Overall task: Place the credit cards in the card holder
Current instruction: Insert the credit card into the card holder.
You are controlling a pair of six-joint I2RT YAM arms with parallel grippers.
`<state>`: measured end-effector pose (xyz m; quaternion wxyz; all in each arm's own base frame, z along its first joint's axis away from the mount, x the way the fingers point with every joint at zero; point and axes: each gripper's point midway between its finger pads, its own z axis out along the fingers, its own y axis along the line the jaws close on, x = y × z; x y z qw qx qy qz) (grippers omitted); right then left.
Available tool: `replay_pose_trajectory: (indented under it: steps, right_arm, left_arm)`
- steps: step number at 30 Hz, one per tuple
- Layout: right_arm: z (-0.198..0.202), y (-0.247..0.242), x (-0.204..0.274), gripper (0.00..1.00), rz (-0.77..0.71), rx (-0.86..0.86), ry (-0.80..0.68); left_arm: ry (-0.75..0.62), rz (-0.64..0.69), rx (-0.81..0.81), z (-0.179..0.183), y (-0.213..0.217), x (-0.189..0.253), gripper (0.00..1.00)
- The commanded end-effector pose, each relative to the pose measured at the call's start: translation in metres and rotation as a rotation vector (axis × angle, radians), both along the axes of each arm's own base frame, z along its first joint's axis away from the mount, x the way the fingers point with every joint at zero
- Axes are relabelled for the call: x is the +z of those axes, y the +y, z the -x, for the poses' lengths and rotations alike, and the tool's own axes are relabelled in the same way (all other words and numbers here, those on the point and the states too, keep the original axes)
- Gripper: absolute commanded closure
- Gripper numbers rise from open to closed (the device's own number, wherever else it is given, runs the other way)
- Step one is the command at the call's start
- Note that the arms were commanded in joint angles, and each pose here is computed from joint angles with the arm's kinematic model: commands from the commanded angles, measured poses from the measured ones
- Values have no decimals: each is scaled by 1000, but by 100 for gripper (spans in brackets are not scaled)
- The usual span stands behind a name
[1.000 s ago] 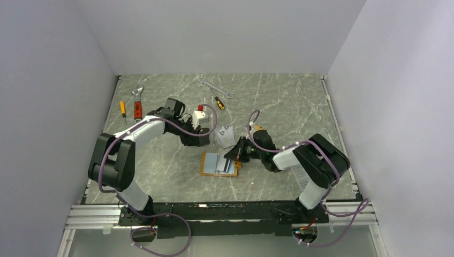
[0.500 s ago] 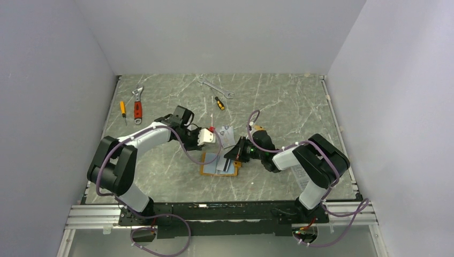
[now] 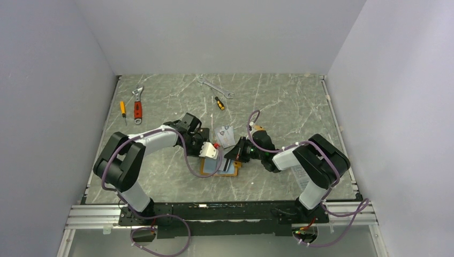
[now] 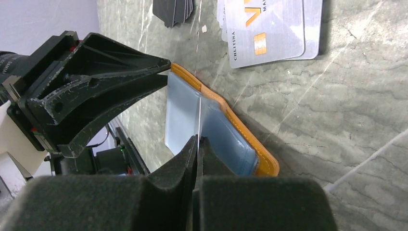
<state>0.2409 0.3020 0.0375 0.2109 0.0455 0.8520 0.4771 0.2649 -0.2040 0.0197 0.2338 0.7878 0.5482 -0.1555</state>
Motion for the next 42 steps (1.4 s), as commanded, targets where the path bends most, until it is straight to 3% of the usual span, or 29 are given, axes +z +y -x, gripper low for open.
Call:
replay_pose_trajectory:
  steps: [1, 12, 24, 34, 42]
  right_arm:
    - [-8, -1, 13, 100, -1, -25, -60]
    - [-7, -6, 16, 100, 17, -31, -80]
    - [8, -23, 9, 100, 54, -43, -77]
    - [11, -13, 1, 100, 17, -20, -47]
    - [14, -12, -4, 100, 23, -25, -39]
  left_arm:
    - [-17, -36, -54, 8, -1, -7, 71]
    - [80, -98, -107, 50, -5, -11, 75]
    - [113, -66, 122, 48, -5, 6, 78]
    - [185, -26, 106, 67, -16, 11, 78]
    - [181, -97, 78, 83, -14, -7, 80]
